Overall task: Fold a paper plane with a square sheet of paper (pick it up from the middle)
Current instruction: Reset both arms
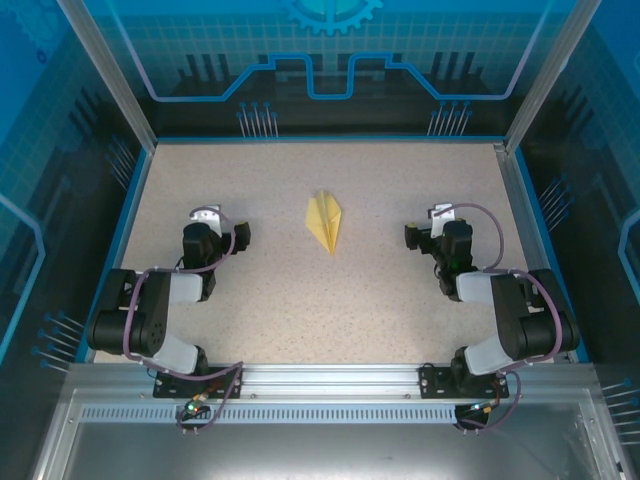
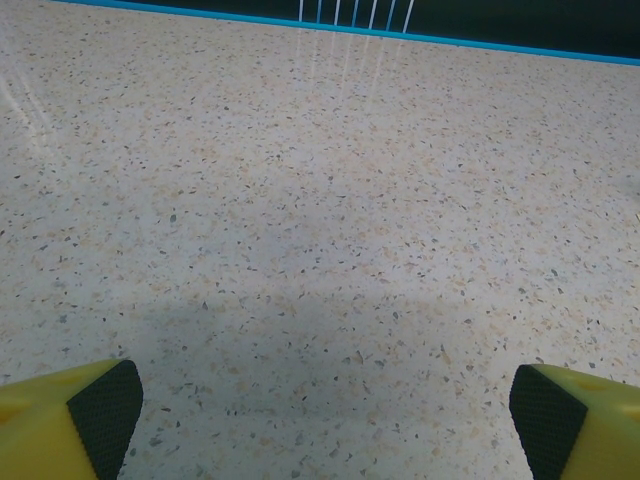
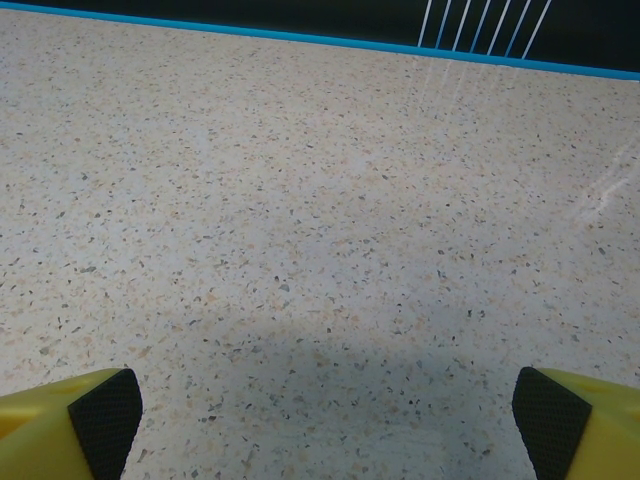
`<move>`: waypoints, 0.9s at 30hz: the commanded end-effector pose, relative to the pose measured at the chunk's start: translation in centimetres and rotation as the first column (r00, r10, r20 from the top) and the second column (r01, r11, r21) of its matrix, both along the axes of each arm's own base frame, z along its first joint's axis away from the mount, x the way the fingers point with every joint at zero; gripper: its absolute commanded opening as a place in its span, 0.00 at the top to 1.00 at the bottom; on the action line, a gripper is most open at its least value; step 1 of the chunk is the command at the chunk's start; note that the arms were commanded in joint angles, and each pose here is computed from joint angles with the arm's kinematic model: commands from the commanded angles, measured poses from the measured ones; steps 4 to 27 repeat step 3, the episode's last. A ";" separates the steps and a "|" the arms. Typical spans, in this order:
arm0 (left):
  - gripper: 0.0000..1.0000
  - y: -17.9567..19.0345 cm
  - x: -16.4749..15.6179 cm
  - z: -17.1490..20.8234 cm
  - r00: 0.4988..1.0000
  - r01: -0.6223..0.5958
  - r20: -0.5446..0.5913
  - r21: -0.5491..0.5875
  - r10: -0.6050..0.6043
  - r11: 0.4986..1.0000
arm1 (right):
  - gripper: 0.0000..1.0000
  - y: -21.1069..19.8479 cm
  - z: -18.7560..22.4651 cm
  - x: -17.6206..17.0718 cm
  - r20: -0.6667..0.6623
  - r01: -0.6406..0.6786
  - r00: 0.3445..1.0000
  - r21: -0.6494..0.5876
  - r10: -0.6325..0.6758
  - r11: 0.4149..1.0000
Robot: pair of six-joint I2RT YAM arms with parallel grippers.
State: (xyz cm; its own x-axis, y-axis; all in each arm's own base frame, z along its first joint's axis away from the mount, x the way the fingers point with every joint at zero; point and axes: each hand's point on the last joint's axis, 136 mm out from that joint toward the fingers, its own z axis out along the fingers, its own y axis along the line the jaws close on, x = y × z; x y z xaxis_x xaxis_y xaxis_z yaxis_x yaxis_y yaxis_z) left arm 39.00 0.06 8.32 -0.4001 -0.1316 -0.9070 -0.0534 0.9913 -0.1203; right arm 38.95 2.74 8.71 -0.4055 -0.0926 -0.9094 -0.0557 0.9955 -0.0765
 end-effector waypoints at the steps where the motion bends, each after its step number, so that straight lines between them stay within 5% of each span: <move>1: 0.01 -0.3 0.7 0.7 1.000 0.022 0.018 0.027 -0.023 0.999 | 0.01 -0.5 0.8 0.6 0.032 0.002 0.999 -0.004 -0.002 1.000; 27: 0.02 -0.3 0.7 0.8 1.000 0.024 0.020 0.027 -0.024 0.999 | 0.01 -0.6 0.8 0.6 0.032 0.004 0.999 -0.004 -0.004 1.000</move>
